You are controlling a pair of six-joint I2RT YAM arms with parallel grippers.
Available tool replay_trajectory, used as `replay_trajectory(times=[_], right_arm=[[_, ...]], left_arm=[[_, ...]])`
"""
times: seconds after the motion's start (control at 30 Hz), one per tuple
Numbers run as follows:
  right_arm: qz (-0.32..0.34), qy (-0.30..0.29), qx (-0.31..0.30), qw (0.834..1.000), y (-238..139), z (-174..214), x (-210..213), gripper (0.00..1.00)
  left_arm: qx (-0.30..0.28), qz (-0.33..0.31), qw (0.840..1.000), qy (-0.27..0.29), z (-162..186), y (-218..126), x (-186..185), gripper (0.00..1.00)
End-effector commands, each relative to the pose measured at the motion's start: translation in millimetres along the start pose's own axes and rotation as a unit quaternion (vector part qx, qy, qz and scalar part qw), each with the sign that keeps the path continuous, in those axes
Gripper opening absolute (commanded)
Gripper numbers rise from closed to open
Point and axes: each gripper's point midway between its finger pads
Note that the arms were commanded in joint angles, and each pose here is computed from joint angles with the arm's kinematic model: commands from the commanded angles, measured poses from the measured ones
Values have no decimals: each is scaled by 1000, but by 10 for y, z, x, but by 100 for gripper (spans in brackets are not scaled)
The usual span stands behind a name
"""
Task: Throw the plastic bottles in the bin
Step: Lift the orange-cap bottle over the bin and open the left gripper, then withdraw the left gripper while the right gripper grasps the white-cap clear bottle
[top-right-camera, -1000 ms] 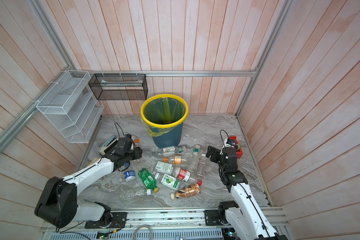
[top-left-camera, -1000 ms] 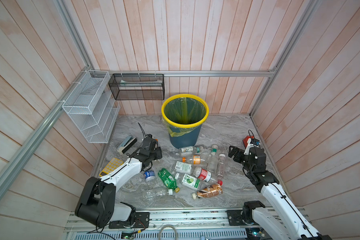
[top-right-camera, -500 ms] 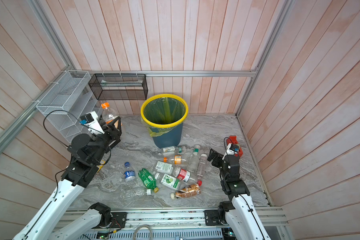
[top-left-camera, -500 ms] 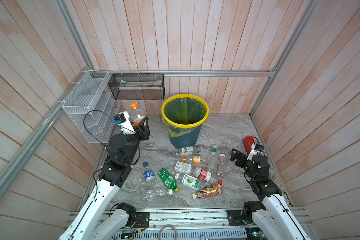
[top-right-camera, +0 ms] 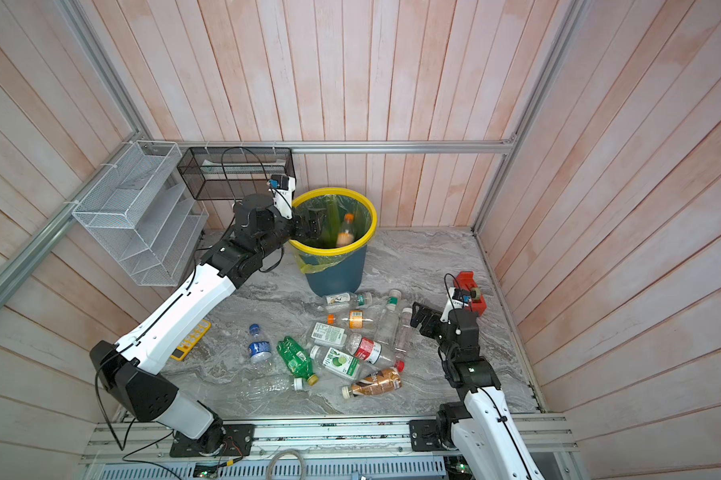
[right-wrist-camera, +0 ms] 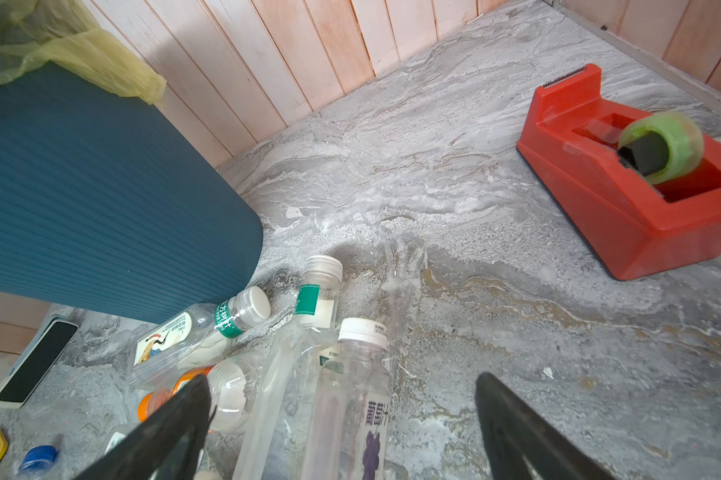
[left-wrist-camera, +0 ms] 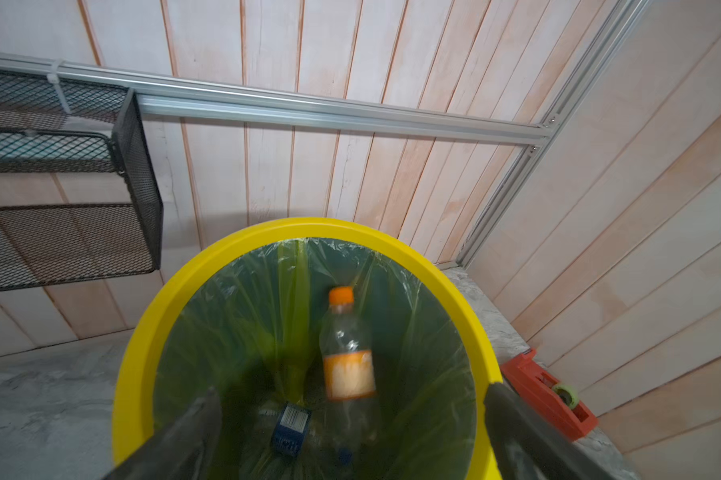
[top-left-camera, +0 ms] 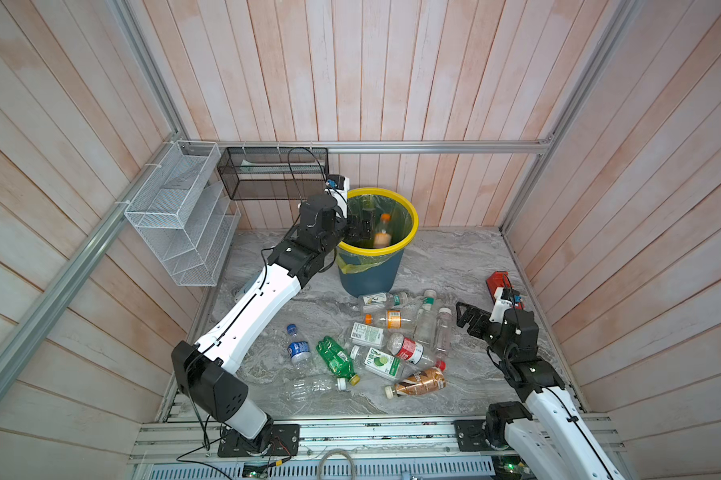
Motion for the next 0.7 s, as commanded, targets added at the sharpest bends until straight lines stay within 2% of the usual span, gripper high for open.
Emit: replay_trajectory(times=[0.0, 0.27, 0.67], right_arm=[[22, -4, 10, 1000, -39, -13, -51, 99], [36, -2, 45, 998, 45, 136, -121, 98], [33, 8, 103, 994, 175, 440, -132, 89]], left_arm=[[-73, -10, 997, 1, -381, -413, 33, 100], [-92, -40, 995, 26, -234, -686, 67, 100], [-45, -64, 996, 37, 281, -759, 169, 100]])
Point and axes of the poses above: each gripper's point midway between its finger pads, its own y axis out along the fingers, its own x axis along the line the jaws close on, z = x × y, and after that the axes turned 1 degree about y, right-handed
